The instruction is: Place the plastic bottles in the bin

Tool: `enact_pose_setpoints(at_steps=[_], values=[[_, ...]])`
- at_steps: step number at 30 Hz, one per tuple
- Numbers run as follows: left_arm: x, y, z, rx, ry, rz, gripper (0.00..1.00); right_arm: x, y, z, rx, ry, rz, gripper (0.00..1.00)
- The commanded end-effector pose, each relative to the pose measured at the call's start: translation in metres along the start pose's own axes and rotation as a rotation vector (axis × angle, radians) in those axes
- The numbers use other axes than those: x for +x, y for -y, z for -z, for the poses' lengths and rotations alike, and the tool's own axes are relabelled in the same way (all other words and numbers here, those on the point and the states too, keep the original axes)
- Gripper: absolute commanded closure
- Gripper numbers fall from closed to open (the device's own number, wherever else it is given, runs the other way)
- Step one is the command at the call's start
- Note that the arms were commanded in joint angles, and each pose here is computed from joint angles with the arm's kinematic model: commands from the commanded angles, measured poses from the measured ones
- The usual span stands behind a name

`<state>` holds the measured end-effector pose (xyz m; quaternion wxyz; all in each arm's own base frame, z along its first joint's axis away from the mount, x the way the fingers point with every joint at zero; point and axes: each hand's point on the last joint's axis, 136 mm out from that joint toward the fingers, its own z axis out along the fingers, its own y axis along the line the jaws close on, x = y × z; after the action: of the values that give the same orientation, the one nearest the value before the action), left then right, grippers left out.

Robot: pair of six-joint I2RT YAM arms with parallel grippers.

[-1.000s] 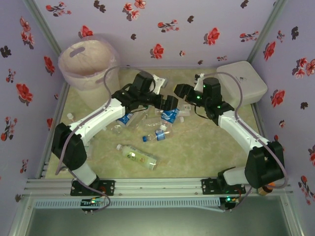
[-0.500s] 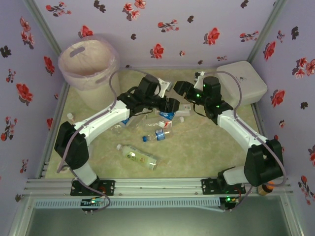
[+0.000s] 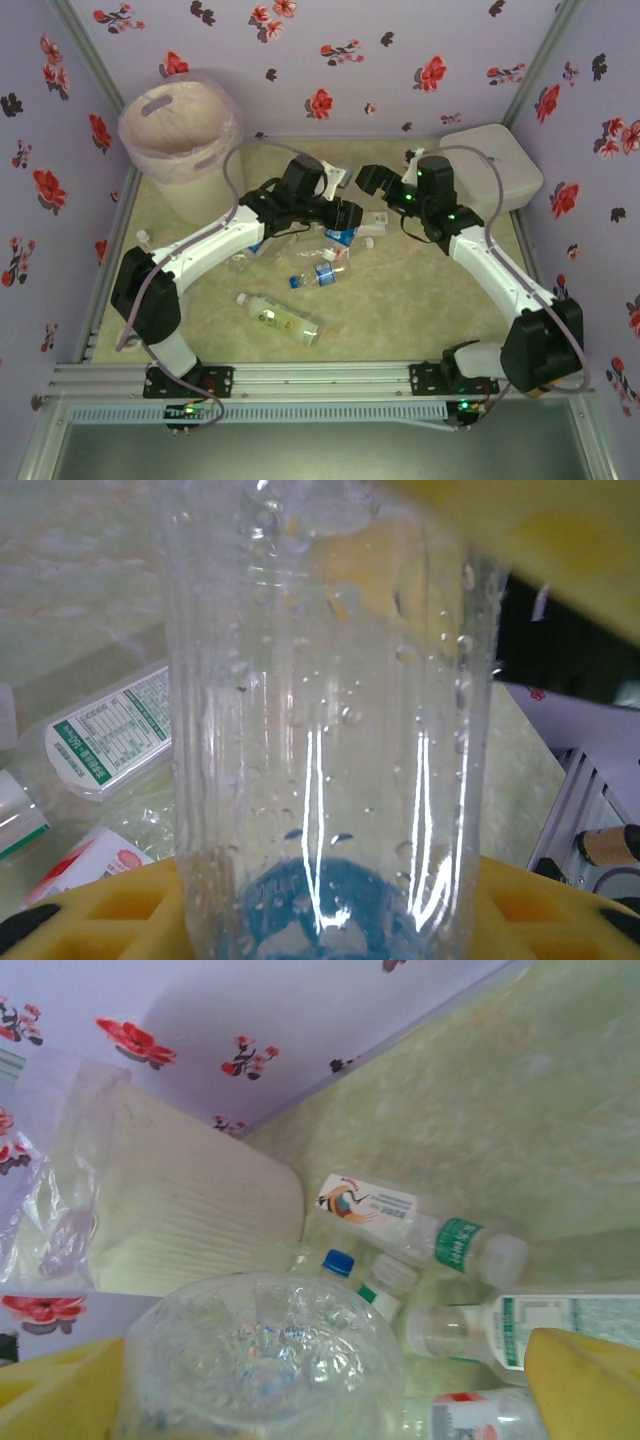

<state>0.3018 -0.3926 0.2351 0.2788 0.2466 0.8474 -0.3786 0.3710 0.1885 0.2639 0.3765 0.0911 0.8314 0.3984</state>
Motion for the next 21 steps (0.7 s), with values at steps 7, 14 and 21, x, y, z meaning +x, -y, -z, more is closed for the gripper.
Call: enact_pose_setpoints(at_steps=[7,14,21], values=[[-0.034,0.004,0.051,-0.132,0.035,-0.169,0.52,-0.059,0.048,0.084,0.269,0.291,0.075,0.00],[-0.090,-0.030,0.126,-0.354,0.078,-0.300,0.55,-0.023,0.074,0.093,0.324,0.213,0.094,0.00],[-0.165,-0.111,0.240,-0.675,0.235,-0.261,0.66,-0.002,0.074,0.097,0.325,0.107,0.167,0.01]])
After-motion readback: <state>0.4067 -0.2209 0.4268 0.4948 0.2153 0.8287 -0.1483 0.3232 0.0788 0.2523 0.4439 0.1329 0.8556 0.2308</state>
